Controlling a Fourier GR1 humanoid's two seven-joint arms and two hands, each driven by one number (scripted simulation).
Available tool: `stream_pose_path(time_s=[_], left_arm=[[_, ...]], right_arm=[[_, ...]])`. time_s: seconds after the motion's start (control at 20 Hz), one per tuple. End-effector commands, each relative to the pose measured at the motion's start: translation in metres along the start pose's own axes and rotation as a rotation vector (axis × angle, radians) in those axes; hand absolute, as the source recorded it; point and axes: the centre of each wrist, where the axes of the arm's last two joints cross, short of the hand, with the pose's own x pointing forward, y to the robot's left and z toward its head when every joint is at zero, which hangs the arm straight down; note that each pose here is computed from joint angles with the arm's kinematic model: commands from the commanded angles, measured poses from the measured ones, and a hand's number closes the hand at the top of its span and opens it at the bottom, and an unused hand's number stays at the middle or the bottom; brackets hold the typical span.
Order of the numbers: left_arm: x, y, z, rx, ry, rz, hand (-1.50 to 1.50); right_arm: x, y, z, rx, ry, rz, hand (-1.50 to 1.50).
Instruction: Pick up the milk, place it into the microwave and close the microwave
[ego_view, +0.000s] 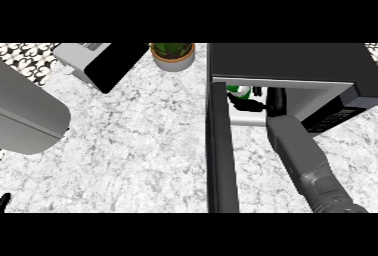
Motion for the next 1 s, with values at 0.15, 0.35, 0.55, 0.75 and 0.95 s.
stream_pose_path(time_s=[0.15,0.35,0.55,0.75,0.95], left_arm=[[-0.008,0.010,-0.006,0.001,0.033,0.007,-1.50],[0.001,0.006,-0.013,-0.044,-0.009,0.009,-1.50],[-0.007,0.001,-0.007,-0.019,0.007,0.002,-1.50],[-0.010,0.002,-0.015,-0.054,0.004,-0.002,-1.50],[-0.017,-0.001,-0.025,-0.041,-0.006,0.007,-1.50]], right_arm=[[0.016,0.009,-0.022,-0.030,-0.072,0.245,1.50],[0.014,-0.002,-0.029,-0.122,-0.024,0.327,1.50],[0.005,-0.018,-0.029,-0.178,0.018,0.291,1.50],[0.001,-0.050,-0.042,-0.202,0.034,0.298,1.50],[-0.009,-0.063,-0.035,-0.215,0.058,0.333,1.50]])
